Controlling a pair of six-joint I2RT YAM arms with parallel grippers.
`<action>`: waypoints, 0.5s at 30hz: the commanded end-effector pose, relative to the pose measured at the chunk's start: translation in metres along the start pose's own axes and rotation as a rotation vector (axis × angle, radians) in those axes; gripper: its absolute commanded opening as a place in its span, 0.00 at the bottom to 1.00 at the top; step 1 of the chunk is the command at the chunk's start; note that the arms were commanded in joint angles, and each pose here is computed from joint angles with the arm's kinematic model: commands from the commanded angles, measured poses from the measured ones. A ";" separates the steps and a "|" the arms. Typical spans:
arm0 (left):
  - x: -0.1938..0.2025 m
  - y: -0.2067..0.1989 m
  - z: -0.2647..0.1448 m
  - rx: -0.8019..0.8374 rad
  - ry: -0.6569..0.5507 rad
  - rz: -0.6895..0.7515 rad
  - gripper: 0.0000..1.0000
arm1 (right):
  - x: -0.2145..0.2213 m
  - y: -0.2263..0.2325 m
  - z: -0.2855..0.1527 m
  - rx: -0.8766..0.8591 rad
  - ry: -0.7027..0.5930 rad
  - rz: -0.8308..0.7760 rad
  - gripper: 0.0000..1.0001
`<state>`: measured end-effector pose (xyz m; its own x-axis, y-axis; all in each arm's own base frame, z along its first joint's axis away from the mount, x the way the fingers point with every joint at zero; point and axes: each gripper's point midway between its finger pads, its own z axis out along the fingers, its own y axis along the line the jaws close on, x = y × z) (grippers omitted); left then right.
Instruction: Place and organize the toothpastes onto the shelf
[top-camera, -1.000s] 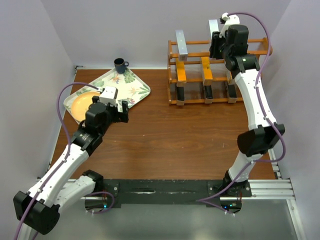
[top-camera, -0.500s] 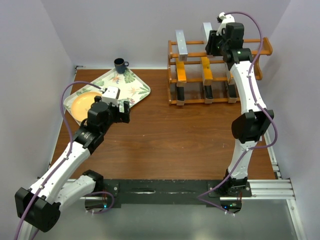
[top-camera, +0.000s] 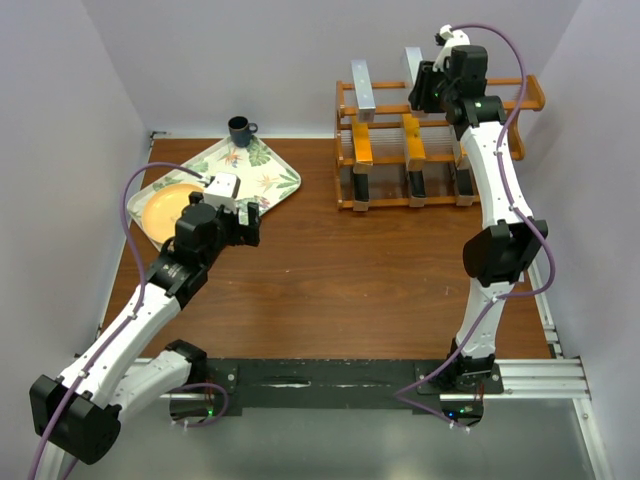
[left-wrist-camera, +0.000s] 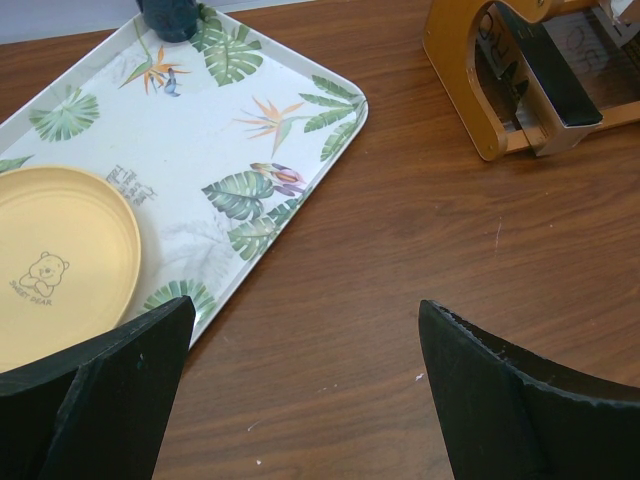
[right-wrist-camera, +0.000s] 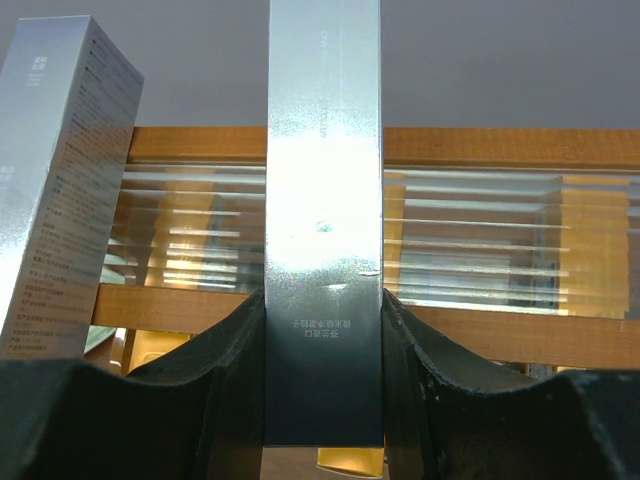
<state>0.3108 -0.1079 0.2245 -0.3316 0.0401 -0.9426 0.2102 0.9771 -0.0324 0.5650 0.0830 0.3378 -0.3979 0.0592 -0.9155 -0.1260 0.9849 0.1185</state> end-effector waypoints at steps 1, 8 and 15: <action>-0.013 -0.003 -0.002 0.016 -0.042 0.004 1.00 | -0.039 0.002 -0.028 0.019 -0.113 0.010 0.28; -0.013 -0.002 -0.001 0.013 -0.041 0.004 1.00 | -0.033 0.003 -0.021 0.027 -0.093 -0.002 0.31; -0.013 -0.002 0.000 0.015 -0.041 0.004 1.00 | -0.028 0.009 -0.020 0.017 -0.080 -0.004 0.40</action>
<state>0.3109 -0.1078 0.2245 -0.3316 0.0400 -0.9426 0.2098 0.9772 -0.0324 0.5651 0.0828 0.3373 -0.3964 0.0596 -0.9161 -0.1013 0.9890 0.1081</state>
